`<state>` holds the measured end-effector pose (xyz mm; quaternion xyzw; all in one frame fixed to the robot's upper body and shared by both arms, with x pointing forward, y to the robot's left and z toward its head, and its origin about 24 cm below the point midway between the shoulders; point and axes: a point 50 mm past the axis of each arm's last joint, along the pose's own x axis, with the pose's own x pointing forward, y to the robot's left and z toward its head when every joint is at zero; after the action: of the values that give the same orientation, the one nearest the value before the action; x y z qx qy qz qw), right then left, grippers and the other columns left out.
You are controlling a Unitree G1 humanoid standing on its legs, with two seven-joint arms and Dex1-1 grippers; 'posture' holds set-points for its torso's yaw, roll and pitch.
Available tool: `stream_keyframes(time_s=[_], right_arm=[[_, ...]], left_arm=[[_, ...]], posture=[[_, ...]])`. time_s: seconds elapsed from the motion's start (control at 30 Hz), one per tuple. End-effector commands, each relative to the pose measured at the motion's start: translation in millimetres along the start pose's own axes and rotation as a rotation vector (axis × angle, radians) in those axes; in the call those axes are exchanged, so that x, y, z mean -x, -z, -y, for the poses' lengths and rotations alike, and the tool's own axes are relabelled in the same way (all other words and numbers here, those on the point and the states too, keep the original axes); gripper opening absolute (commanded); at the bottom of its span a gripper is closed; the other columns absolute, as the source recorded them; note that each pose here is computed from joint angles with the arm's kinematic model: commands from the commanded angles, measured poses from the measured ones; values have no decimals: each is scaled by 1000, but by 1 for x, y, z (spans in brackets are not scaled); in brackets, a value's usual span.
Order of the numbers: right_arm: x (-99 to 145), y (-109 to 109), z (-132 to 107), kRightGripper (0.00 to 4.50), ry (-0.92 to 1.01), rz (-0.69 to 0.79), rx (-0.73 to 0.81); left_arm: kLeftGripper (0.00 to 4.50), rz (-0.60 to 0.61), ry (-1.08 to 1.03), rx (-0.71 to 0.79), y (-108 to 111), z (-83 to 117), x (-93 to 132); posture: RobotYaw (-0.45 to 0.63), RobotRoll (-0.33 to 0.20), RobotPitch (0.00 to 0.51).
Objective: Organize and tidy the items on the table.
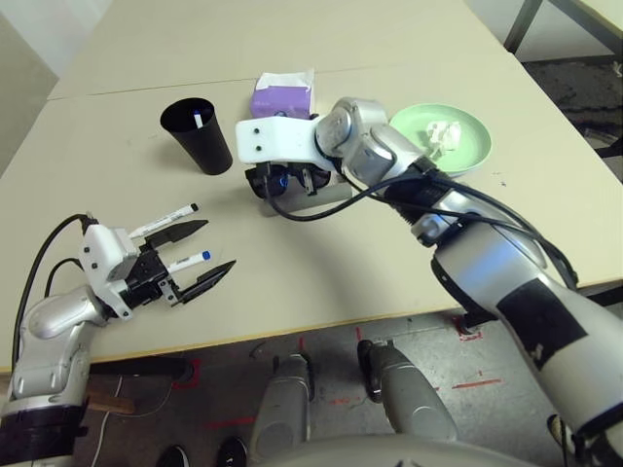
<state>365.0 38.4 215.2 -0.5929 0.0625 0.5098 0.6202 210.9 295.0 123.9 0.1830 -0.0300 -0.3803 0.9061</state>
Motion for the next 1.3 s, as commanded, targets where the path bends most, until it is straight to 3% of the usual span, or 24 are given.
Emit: stream_keyframes(time_s=[0.03, 0.43, 0.97, 1.3], right_arm=[[1, 2, 3, 138, 14, -6, 16], [0, 13, 3, 138, 2, -36, 20], [7, 3, 0, 138, -112, 27, -28], [14, 0, 9, 3720, -81, 38, -37]], left_arm=[[4500, -13, -3, 6, -1, 1, 4], [4500, -13, -3, 10, -1, 3, 5], [4500, -11, -10, 8, 1, 3, 3], [4500, -9, -11, 8, 2, 0, 1]], posture=[[-42, 0, 219], [-44, 0, 224], [-48, 0, 221], [-58, 0, 219]])
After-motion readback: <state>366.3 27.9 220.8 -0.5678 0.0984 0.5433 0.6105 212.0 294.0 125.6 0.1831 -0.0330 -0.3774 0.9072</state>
